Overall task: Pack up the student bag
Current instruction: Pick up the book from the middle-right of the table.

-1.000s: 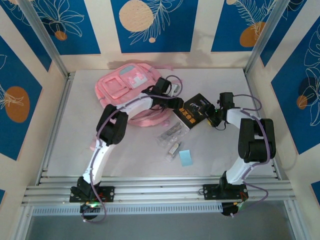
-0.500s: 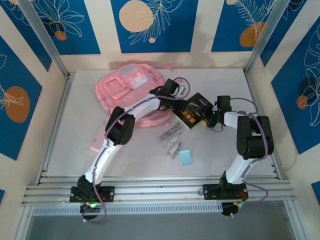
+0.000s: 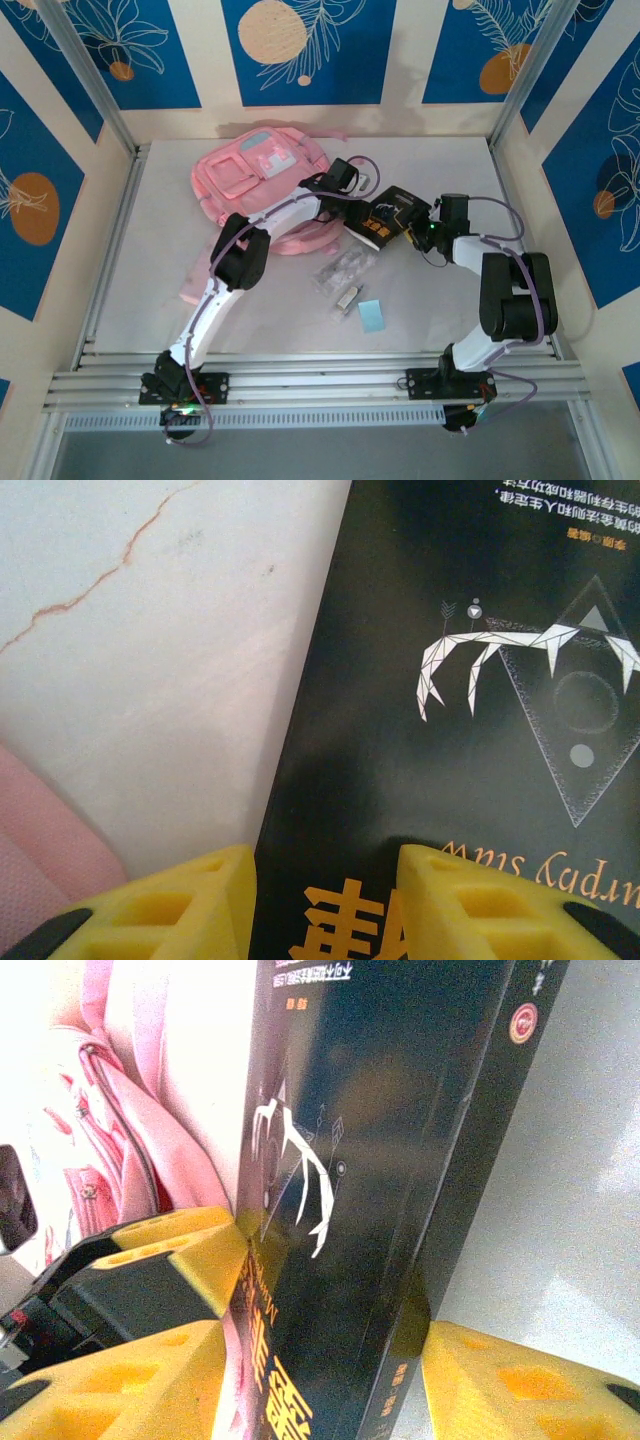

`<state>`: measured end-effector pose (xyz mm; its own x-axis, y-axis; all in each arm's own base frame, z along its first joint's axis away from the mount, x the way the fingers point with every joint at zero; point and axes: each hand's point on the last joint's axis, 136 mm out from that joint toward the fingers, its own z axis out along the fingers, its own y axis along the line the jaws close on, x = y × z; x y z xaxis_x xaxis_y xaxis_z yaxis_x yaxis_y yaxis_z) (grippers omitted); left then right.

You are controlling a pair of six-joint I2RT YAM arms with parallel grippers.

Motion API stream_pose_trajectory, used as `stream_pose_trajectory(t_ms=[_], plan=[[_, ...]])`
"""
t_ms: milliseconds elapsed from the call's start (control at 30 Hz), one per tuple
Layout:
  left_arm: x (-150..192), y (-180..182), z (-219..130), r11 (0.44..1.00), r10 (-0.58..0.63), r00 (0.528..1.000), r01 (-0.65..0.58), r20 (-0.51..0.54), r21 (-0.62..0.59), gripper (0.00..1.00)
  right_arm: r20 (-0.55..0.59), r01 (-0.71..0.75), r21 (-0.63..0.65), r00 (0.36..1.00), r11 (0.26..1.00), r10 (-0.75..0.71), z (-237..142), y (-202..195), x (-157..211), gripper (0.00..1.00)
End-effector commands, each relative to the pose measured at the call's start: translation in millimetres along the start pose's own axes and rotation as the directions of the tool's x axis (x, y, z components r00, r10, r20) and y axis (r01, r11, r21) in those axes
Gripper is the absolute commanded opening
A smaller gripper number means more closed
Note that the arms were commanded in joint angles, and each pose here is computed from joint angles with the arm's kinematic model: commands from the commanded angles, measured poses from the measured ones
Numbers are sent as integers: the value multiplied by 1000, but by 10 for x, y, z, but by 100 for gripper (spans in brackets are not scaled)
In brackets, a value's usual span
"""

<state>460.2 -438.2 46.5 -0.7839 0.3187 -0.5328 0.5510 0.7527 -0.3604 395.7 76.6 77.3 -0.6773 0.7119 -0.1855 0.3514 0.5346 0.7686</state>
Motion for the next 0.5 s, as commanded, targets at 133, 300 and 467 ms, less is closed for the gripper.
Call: stream_pose_trajectory(t_ms=[133,300,467], plan=[[829,8,270,998,-59,964,54,-260,-24,41,-67,26,-140,997,990,-36,136,273,184,48],[840,-18,282,998,-69,962,68,-264,-13,41,-51,62,-218,996,974,-75,201,470,161,48],[849,-33,283,997,-73,961,75,-268,-4,41,-36,84,-331,994,940,-102,156,650,176,53]])
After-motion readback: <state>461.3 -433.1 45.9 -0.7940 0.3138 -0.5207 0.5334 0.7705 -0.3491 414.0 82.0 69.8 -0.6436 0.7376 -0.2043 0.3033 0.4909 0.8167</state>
